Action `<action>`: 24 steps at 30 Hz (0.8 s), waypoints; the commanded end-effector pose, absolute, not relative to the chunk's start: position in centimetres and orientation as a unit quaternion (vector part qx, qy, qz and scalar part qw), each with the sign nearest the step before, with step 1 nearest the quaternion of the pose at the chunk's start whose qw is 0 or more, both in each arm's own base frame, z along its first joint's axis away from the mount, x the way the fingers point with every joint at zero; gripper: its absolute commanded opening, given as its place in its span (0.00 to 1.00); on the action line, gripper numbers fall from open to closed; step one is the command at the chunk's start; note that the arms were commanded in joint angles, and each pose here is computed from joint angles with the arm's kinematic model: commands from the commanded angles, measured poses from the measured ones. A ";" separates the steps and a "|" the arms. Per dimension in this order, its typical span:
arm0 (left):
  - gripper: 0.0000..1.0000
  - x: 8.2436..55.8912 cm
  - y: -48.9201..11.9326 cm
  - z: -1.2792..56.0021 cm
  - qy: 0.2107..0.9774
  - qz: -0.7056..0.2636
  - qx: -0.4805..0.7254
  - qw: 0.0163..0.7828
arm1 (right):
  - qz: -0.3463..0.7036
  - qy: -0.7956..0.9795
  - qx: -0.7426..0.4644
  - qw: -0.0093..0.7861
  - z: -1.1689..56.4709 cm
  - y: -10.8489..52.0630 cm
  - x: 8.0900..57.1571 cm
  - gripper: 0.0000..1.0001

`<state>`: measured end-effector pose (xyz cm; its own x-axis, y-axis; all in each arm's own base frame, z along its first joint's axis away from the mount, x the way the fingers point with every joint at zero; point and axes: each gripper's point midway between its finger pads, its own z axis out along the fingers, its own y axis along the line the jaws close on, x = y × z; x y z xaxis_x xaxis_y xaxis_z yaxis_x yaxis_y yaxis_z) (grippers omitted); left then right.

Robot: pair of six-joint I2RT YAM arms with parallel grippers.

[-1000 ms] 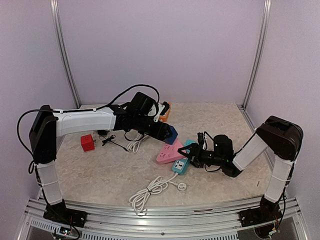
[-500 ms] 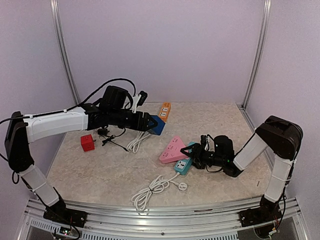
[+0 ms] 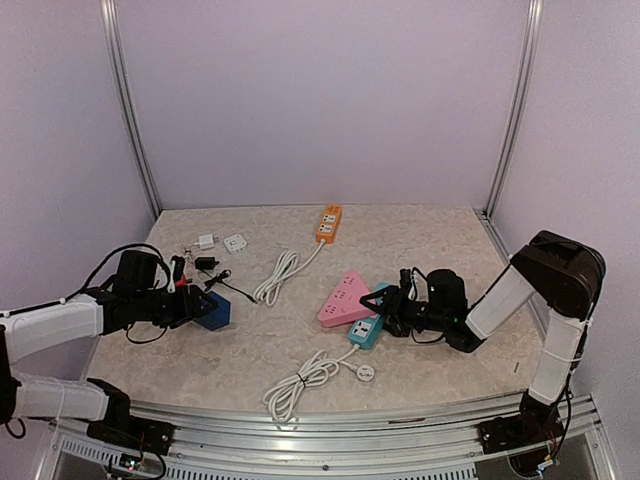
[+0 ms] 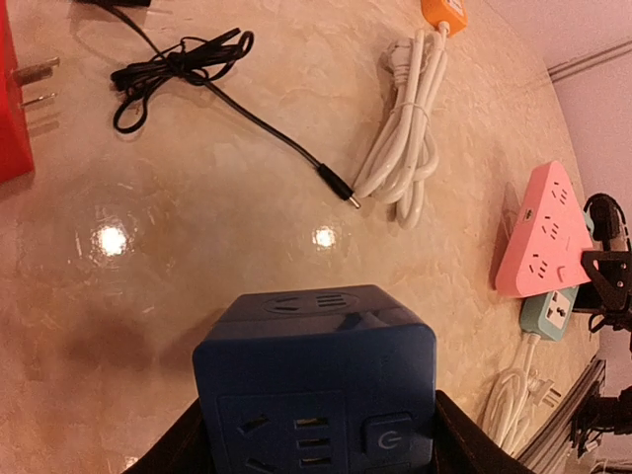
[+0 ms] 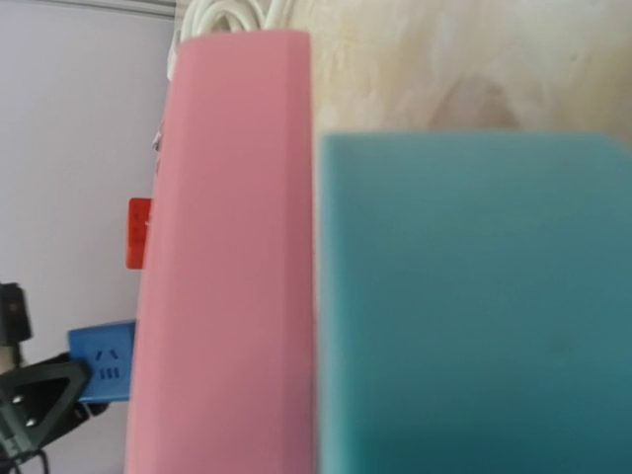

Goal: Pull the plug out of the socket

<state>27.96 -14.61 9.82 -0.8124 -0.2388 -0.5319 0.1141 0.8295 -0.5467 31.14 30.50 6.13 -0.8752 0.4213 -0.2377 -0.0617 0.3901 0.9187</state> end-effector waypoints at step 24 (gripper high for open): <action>0.85 27.9 -4.4 4.8 0.869 -0.296 -0.281 0.281 | 0.507 0.823 0.097 0.235 4.4 30.0 31.9 0.00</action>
<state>29.20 -6.10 5.95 -0.7241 -0.5988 -0.3423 -0.2177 0.6693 -0.7104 31.40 30.92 6.33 -0.8790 0.3987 -0.2616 -0.0895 0.4008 0.9118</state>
